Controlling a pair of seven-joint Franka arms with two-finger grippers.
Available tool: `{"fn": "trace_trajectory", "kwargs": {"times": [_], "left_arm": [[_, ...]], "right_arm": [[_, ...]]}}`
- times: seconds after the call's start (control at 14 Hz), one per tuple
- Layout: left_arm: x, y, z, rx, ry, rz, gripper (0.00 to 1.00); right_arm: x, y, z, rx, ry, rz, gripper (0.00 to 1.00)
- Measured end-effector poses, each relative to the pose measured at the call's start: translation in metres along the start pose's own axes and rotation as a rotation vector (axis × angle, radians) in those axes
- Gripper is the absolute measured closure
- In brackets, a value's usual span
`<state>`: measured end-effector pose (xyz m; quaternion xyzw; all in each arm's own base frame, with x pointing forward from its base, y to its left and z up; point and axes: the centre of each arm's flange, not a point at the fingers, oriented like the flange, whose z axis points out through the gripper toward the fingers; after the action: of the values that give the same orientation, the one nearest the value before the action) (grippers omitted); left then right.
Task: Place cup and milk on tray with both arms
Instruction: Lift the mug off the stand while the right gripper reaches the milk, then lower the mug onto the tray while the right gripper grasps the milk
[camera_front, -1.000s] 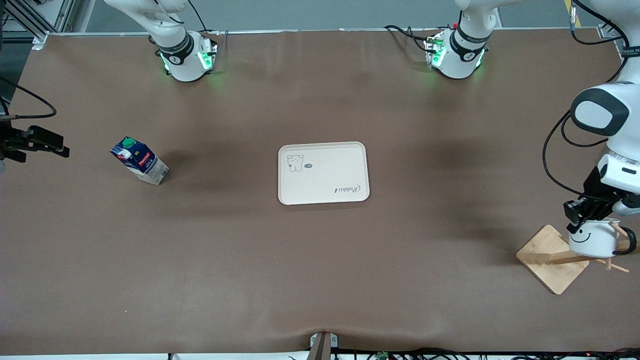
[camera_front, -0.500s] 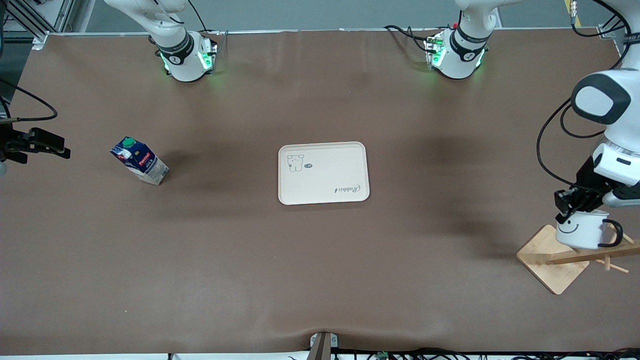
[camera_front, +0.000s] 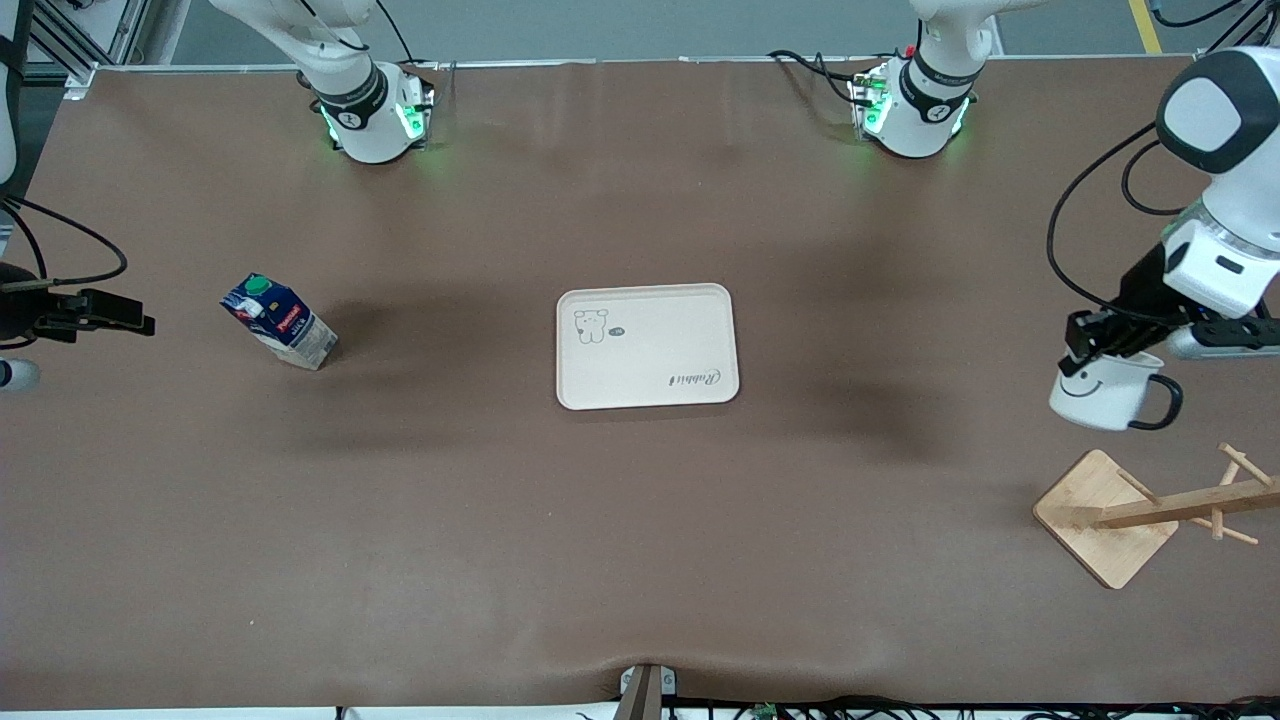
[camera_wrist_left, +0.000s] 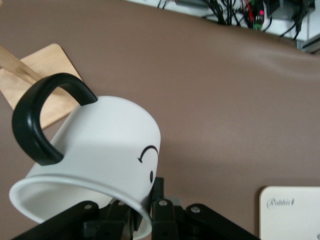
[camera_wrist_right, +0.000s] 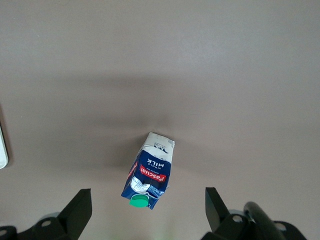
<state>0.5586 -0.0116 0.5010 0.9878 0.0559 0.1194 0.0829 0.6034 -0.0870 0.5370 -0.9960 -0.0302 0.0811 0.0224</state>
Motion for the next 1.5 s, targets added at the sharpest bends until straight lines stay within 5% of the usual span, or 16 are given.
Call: {"fn": "trace_trajectory", "kwargs": {"times": [0.29, 0.86, 1.21, 1.5], "left_arm": [[-0.02, 0.102, 0.003, 0.057, -0.102, -0.107, 0.9], [-0.085, 0.261, 0.097, 0.088, -0.289, -0.216, 0.9], [-0.136, 0.368, 0.161, 0.1, -0.44, -0.331, 0.9], [-0.172, 0.394, 0.232, 0.153, -0.554, -0.33, 0.9]], "right_arm": [[-0.004, -0.003, 0.005, 0.011, -0.042, 0.028, 0.0], [-0.003, -0.006, 0.035, 0.01, -0.123, 0.286, 0.0], [-0.009, -0.006, 0.12, 0.007, -0.118, 0.311, 0.0], [-0.042, -0.013, 0.156, 0.004, -0.144, 0.347, 0.0]]}}
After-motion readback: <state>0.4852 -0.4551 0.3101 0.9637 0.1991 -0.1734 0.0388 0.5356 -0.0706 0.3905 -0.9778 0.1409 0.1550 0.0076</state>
